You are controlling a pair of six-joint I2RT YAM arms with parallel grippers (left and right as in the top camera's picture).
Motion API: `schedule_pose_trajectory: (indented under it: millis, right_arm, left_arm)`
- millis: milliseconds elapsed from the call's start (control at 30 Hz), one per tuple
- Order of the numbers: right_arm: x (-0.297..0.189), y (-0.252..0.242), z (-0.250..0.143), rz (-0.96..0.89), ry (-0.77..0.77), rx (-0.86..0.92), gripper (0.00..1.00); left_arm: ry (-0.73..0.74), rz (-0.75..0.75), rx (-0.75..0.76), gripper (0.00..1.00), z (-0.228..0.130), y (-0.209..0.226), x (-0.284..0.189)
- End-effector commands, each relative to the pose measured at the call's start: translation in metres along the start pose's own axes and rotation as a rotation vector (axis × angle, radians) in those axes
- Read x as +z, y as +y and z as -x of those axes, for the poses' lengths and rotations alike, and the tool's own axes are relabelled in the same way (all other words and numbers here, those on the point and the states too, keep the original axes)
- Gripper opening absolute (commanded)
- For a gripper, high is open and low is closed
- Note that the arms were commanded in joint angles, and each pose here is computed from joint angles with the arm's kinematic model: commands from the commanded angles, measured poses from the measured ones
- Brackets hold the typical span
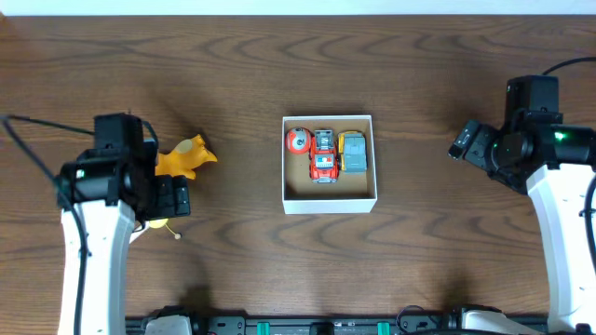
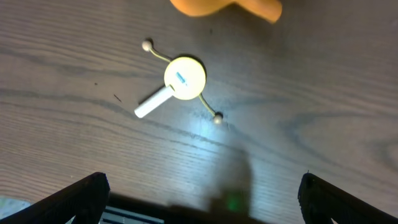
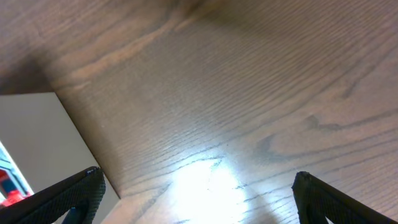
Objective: Pack container
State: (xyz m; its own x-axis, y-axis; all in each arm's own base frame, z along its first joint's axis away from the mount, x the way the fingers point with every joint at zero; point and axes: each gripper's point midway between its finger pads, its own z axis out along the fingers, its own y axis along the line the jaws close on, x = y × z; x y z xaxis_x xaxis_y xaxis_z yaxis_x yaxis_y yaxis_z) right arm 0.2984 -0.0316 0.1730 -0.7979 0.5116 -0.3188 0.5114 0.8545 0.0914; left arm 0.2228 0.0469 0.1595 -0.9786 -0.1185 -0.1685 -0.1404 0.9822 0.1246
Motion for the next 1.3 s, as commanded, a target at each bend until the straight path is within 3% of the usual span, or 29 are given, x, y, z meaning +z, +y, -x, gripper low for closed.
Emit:
schedule_pose_trajectory:
  millis: [0,333,400,567,733,900,1067,1267]
  right_arm:
    - [0.006,-0.002,-0.003,0.001,0.014,-0.041,0.99]
    - [0.008,0.0,0.001,0.01,-0.005,-0.047,0.99]
    - [0.008,0.0,0.001,0.009,-0.004,-0.051,0.99]
    - [0.009,0.0,0.0,0.009,-0.004,-0.055,0.99]
    - [0.009,-0.001,0.0,0.009,-0.004,-0.058,0.99]
    - [0.01,-0.001,-0.001,0.007,-0.001,-0.065,0.99]
    - [0.01,-0.002,-0.001,0.004,-0.001,-0.066,0.99]
    - [0.01,-0.004,0.0,-0.013,-0.007,-0.085,0.99]
  left_arm:
    - [-0.016,0.022,-0.044,0.98,0.003,0.009,-0.004]
    - [-0.004,0.052,-0.318,1.0,-0.03,0.041,0.012]
    - [-0.035,0.052,-0.4,1.0,-0.037,0.045,0.014]
    - [-0.167,0.023,-0.413,0.98,-0.03,0.049,0.017]
    - [-0.19,0.046,-0.237,0.99,-0.013,0.055,0.032]
    - [-0.092,0.04,-0.011,0.98,-0.004,0.055,0.063]
    - [0.094,-0.017,0.067,0.99,-0.021,0.046,0.098]
    - [0.124,-0.086,0.181,0.96,-0.019,0.038,0.116]
